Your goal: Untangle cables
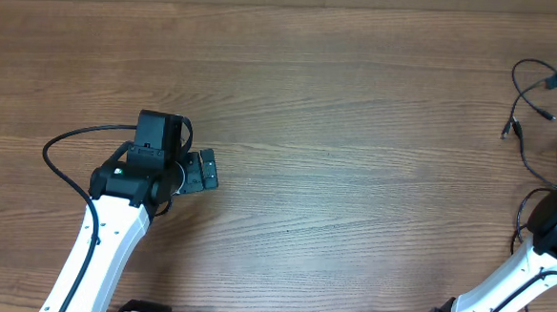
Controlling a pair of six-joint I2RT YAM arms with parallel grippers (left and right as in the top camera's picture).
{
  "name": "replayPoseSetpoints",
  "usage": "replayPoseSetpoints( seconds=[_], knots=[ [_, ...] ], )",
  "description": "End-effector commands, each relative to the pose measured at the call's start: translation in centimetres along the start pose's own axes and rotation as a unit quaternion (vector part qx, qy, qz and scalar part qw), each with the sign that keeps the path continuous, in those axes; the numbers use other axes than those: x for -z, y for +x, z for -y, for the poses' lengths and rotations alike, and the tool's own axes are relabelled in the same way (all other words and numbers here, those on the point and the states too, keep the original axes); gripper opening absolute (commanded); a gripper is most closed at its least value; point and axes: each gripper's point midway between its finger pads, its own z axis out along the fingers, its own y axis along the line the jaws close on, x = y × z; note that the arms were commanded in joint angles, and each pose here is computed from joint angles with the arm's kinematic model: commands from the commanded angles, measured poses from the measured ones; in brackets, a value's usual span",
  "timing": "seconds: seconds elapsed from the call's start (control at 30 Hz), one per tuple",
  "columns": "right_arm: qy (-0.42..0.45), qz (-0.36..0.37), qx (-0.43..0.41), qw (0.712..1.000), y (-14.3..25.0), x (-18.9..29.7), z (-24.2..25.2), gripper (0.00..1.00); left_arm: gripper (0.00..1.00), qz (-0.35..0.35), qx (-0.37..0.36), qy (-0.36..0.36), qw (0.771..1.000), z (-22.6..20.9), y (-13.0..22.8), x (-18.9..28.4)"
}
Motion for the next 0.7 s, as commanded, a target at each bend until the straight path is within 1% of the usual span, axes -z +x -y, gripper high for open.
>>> replayPoseSetpoints(
  seconds=[0.0,0.03,0.1,0.13,0.23,0.37,0.4,0.6,0.67],
  knots=[
    [-0.071,-0.049,0.047,0.995,3.2,1.8,-3.8,1.00,1.00,0.008,-0.011,0.005,1.000,0.2,-0.7,0.4],
    [-0.069,-0.068,0.050,0.994,4.3,1.8,-4.0,1.00,1.00,0.008,-0.011,0.005,1.000,0.2,-0.7,0.4],
    [-0.060,-0.096,0.063,0.992,6.2,1.8,-4.5,0.96,1.00,0.008,-0.011,0.005,1.000,0.2,-0.7,0.4],
    [-0.056,-0.111,0.079,0.989,7.4,1.9,-4.9,0.91,1.00,0.008,-0.011,0.004,1.000,0.2,-0.7,0.4],
    [-0.049,-0.141,0.116,0.982,10.2,2.0,-6.4,0.87,1.00,0.008,-0.011,0.005,1.000,0.2,-0.7,0.4],
    [-0.040,-0.175,0.159,0.971,14.1,2.2,-8.9,0.87,1.00,0.008,-0.011,0.005,1.000,0.2,-0.7,0.4],
    [-0.039,-0.183,0.172,0.967,15.2,2.2,-9.6,1.00,1.00,0.008,-0.011,0.004,1.000,0.2,-0.7,0.4],
    [-0.038,-0.211,0.259,0.942,21.7,2.6,-13.9,1.00,1.00,0.008,-0.011,0.005,1.000,0.2,-0.7,0.4],
    [-0.030,-0.207,0.284,0.936,23.1,2.6,-14.8,1.00,1.00,0.008,-0.011,0.005,1.000,0.2,-0.7,0.4]
  ],
)
